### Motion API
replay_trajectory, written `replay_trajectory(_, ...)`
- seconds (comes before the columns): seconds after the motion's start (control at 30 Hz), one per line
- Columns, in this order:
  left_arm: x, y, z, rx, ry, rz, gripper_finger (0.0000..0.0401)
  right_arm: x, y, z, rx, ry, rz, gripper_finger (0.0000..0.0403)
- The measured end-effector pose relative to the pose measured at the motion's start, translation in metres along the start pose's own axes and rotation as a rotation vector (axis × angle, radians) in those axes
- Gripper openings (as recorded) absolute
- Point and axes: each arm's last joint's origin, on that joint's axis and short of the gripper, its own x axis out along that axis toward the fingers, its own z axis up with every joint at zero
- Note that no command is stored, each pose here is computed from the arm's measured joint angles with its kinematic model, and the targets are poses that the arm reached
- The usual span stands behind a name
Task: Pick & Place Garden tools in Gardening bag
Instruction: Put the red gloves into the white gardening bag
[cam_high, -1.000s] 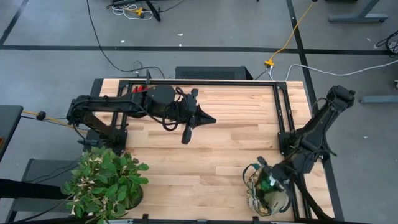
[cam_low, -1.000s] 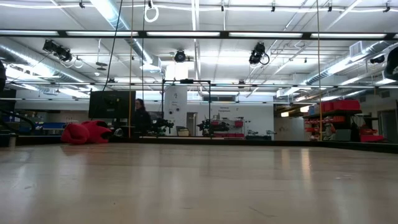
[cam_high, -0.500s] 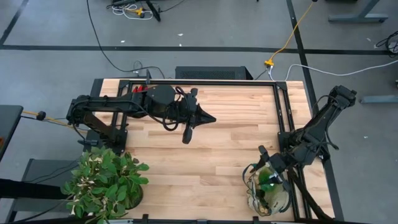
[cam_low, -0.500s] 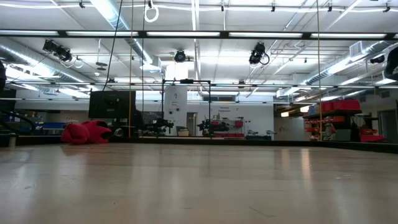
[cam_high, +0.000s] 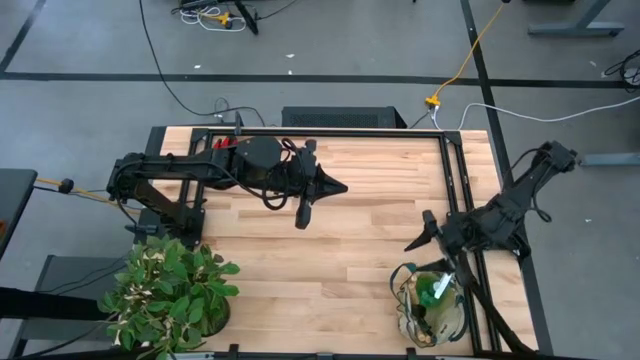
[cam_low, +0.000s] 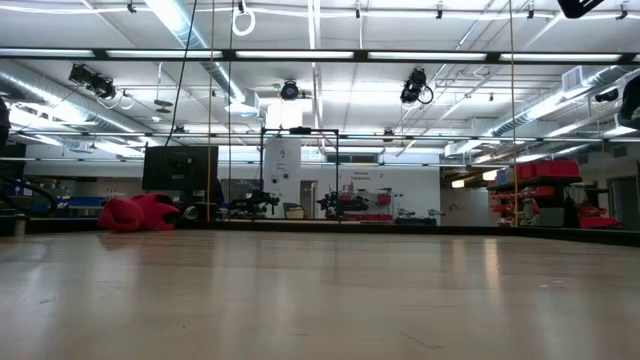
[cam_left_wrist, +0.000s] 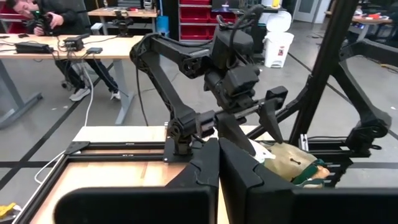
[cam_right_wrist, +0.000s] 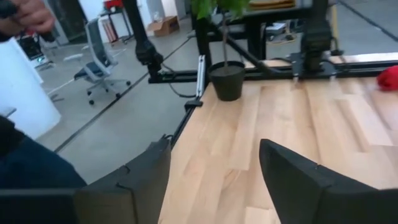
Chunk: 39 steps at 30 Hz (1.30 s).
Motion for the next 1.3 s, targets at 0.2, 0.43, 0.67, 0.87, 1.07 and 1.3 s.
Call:
replay_trajectory(0.2, 0.000, 0.000, 0.000, 0.000, 0.000, 0.008, 0.0014, -0.018, -0.012, 0.004, 0.008, -0.028, -0.039, 0.0222)
replay_trajectory(0.43, 0.000, 0.001, 0.000, 0.000, -0.002, 0.050, 0.0005, -0.031, -0.023, 0.007, -0.001, -0.079, -0.144, 0.0186)
replay_trajectory(0.67, 0.000, 0.003, 0.000, -0.002, -0.004, 0.104, 0.0016, -0.033, -0.033, 0.007, -0.004, -0.077, -0.232, 0.0145)
replay_trajectory(0.87, 0.000, 0.004, 0.000, -0.002, -0.005, 0.113, 0.0005, -0.032, -0.041, 0.008, -0.022, -0.071, -0.288, 0.0107)
replay_trajectory(1.07, 0.000, 0.011, 0.000, -0.034, -0.007, 0.134, 0.0014, -0.032, -0.050, 0.010, -0.037, -0.077, -0.331, 0.0058)
replay_trajectory(1.3, 0.000, 0.018, 0.001, -0.058, -0.009, 0.154, 0.0008, -0.037, -0.059, 0.023, -0.062, -0.108, -0.349, 0.0006)
